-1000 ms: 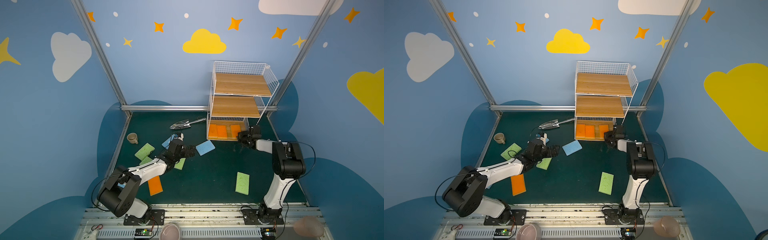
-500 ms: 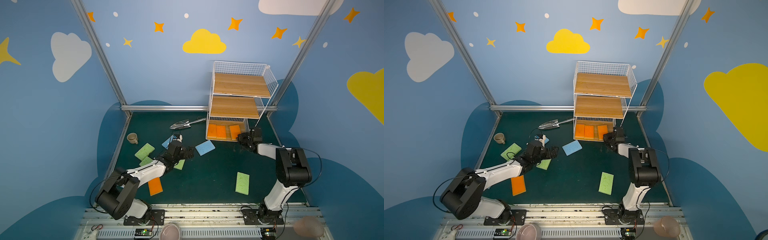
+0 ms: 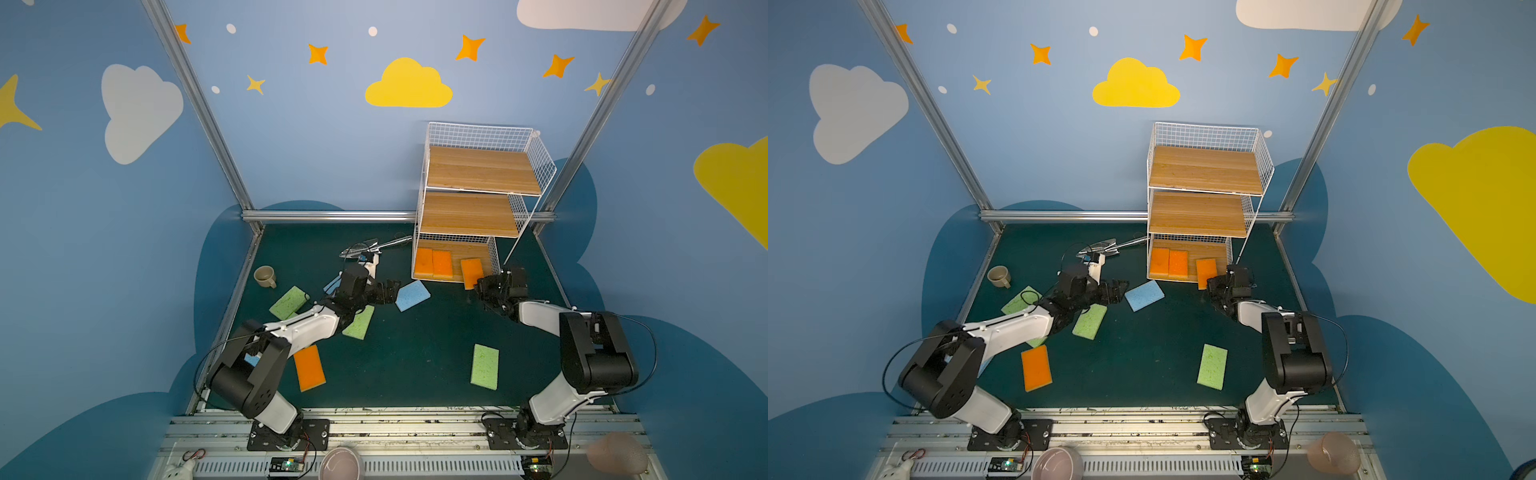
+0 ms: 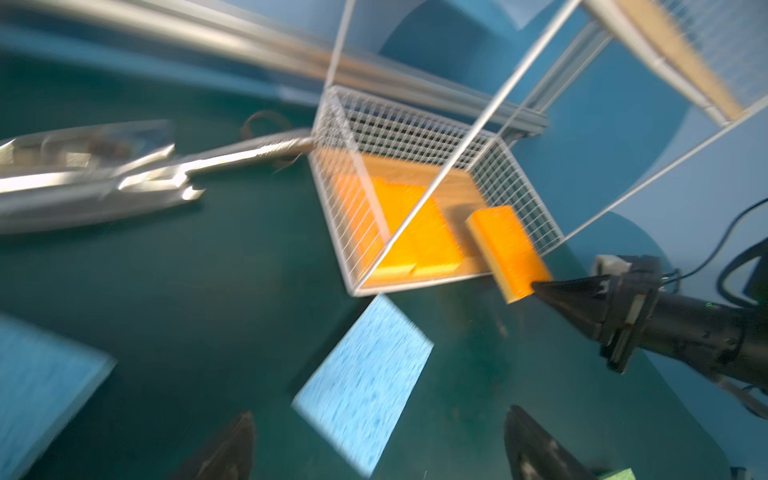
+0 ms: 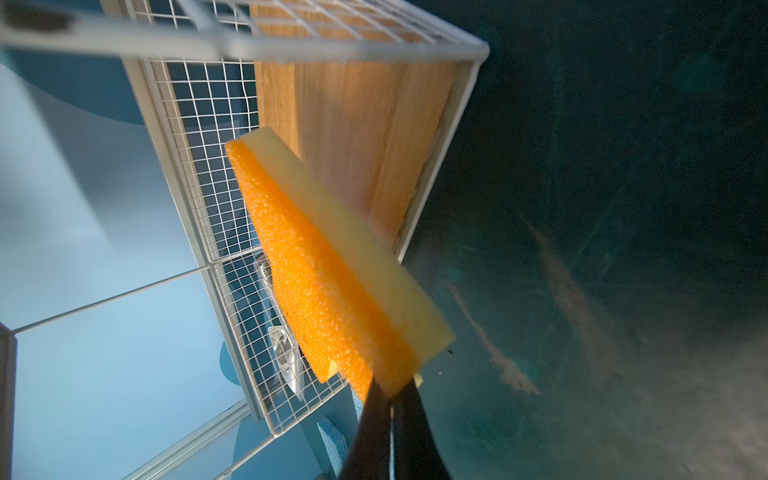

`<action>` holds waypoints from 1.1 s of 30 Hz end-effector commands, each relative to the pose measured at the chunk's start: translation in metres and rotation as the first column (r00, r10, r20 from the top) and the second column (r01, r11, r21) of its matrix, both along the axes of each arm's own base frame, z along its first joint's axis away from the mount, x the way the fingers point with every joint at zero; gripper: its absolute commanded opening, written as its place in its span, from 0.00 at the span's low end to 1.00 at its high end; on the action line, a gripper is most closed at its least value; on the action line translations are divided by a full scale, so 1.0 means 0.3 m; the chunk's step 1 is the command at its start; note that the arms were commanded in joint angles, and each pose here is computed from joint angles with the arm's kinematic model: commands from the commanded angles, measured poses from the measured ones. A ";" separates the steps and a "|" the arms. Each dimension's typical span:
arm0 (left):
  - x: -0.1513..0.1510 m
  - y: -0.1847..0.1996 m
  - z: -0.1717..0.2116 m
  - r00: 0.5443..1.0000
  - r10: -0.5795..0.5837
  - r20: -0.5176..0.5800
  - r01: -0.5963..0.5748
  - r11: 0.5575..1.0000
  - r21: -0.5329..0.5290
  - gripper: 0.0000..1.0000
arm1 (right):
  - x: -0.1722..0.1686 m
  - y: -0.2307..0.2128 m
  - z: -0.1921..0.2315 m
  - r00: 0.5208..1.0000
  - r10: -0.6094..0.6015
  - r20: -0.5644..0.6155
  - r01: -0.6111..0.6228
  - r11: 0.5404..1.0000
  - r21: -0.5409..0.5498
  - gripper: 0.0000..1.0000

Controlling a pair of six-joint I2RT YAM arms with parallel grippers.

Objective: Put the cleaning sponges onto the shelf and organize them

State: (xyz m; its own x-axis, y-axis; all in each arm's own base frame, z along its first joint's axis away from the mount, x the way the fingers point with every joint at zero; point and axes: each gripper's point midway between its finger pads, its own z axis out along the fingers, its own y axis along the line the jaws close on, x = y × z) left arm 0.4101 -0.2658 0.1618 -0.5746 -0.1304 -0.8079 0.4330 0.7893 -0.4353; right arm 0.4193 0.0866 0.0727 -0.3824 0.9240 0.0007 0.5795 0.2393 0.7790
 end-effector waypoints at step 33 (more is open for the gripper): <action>0.253 -0.285 0.156 0.912 -0.308 0.271 0.358 0.920 -0.159 0.17 | -0.023 -0.009 0.082 0.995 0.068 0.066 -0.069 0.998 0.004 0.00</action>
